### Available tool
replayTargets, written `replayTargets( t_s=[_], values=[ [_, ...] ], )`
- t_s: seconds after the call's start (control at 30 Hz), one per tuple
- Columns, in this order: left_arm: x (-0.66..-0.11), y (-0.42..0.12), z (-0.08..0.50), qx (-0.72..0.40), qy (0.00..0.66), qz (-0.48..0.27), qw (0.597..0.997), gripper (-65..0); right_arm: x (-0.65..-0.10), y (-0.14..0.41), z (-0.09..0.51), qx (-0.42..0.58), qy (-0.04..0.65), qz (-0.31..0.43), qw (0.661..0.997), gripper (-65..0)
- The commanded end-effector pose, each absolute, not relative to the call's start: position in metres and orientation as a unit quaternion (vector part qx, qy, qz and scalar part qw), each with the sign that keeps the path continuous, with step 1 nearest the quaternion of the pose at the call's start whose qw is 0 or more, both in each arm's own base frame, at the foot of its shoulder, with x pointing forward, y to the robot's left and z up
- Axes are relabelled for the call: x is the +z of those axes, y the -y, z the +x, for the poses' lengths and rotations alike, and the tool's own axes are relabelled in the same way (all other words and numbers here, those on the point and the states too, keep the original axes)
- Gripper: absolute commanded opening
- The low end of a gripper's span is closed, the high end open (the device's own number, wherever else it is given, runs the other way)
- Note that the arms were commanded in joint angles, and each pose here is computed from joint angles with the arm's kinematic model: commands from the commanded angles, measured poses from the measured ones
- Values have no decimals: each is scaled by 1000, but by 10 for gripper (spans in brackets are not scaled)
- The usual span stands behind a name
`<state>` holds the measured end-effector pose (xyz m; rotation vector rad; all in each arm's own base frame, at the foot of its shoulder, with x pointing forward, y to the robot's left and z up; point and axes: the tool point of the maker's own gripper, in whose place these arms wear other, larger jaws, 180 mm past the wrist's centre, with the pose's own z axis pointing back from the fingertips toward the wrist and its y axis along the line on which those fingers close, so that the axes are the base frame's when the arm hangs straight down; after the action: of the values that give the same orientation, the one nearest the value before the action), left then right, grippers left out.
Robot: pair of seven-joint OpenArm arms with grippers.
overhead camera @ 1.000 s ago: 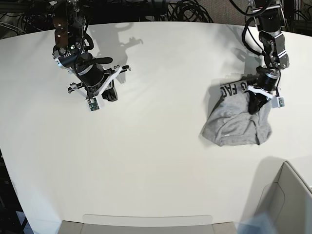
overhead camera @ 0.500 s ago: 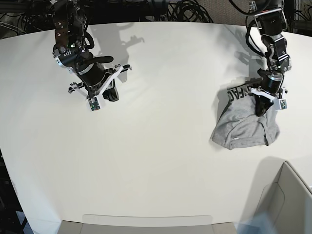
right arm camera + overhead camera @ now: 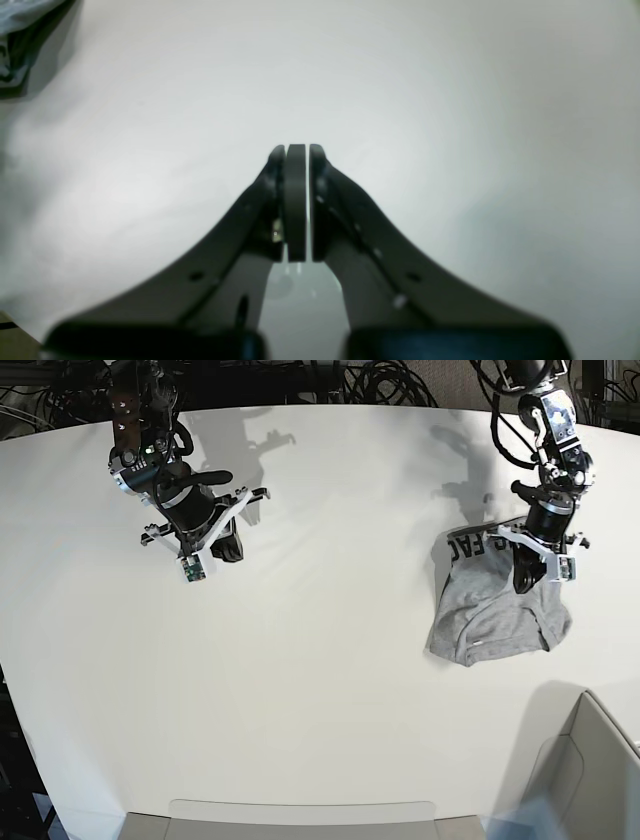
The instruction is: Fold the T-shirt properly
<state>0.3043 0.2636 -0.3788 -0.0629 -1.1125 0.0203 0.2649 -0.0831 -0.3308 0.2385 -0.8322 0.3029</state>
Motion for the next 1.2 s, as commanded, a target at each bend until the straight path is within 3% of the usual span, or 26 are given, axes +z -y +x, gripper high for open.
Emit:
replayTargets(
  t_s=[0.0,0.23,0.4,0.77,1.03,1.17],
  values=[
    [-372,-255,309,3,542,-40,840,-631,-318,81,271,147,425,118,886,-641],
    [-404,-188,288,-49,499,-104,859,-631,-319,82,270,147,423,118,887,-641],
    [-433,-181,278,-46,464,-118,877,-632,-320,81,267,146,421,119,887,-641],
    [-318,-218,291,-37,594,-39,803,-632,-302,73,261,138,482,141,854,-650],
    [-323,-243,242,-8,613,-16,790,-650,-304,59,215,134,517,195,823,-650],
    [-330,-244,200,1,613,-14,790,-650,-315,59,184,113,501,208,833,-650]
  ],
)
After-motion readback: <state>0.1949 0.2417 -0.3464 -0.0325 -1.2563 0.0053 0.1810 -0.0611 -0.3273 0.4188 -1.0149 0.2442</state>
